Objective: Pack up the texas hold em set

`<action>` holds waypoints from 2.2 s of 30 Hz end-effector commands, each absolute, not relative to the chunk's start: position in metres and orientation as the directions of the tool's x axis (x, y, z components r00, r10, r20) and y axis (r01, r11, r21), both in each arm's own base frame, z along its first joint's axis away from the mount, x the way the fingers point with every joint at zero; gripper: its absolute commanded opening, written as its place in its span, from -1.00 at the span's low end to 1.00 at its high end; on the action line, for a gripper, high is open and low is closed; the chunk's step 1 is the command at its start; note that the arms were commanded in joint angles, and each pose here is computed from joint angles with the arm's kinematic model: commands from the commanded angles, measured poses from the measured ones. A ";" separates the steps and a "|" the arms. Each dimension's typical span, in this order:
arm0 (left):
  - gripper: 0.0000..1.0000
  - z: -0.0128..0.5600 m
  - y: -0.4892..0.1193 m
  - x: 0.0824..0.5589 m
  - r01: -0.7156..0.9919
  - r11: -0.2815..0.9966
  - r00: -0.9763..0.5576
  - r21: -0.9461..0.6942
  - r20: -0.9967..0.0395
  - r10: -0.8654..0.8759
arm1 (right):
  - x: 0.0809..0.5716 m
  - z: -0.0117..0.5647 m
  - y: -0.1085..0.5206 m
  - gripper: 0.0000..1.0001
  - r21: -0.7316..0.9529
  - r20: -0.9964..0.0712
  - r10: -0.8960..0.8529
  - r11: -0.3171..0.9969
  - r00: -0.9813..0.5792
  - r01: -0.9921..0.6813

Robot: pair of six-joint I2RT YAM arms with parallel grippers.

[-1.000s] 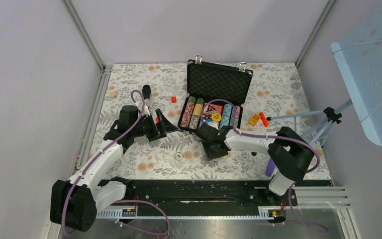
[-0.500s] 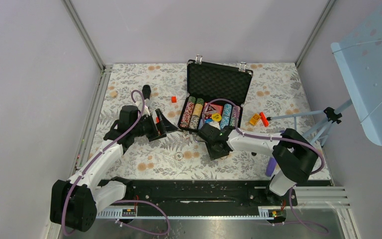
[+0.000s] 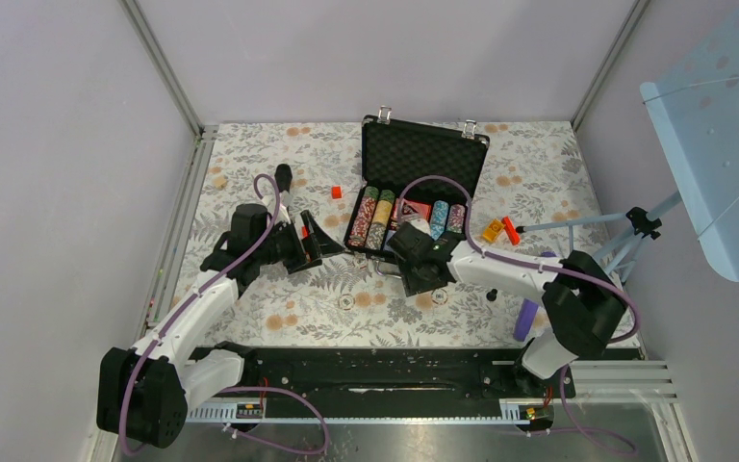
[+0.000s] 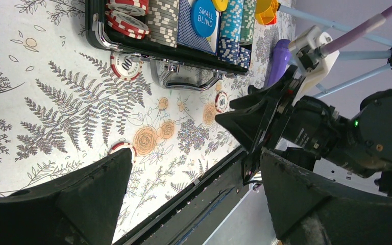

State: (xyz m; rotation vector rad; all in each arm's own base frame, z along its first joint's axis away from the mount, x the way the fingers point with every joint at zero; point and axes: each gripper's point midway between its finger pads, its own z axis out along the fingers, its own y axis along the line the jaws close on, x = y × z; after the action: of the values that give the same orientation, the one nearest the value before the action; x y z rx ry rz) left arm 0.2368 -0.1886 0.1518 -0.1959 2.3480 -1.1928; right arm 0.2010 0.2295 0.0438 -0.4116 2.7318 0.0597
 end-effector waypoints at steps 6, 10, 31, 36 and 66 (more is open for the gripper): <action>0.89 0.165 -0.189 0.243 0.144 0.598 -0.846 -0.788 -0.411 -0.339 | 0.208 0.032 0.176 0.32 -0.033 -0.340 -0.189 0.981 -0.921 -0.189; 0.89 0.165 -0.189 0.244 0.141 0.598 -0.845 -0.789 -0.411 -0.341 | 0.203 0.023 0.177 0.37 -0.006 -0.320 -0.181 0.982 -0.930 -0.189; 0.89 0.166 -0.190 0.244 0.146 0.598 -0.846 -0.788 -0.412 -0.337 | 0.196 -0.002 0.169 0.12 -0.066 -0.242 -0.193 0.981 -0.951 -0.182; 0.89 0.166 -0.190 0.245 0.146 0.598 -0.847 -0.788 -0.412 -0.336 | 0.196 0.001 0.168 -0.08 -0.062 -0.251 -0.191 0.982 -0.949 -0.181; 0.89 0.166 -0.188 0.243 0.145 0.605 -0.845 -0.783 -0.416 -0.336 | 0.214 0.035 0.152 0.30 -0.037 -0.347 -0.117 0.993 -0.930 -0.111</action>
State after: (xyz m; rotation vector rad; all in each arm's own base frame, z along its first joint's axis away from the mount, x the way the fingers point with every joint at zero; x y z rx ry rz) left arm 0.2364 -0.1883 0.1511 -0.1943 2.3509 -1.1904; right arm 0.2160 0.1745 0.0461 -0.2283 2.7625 0.0340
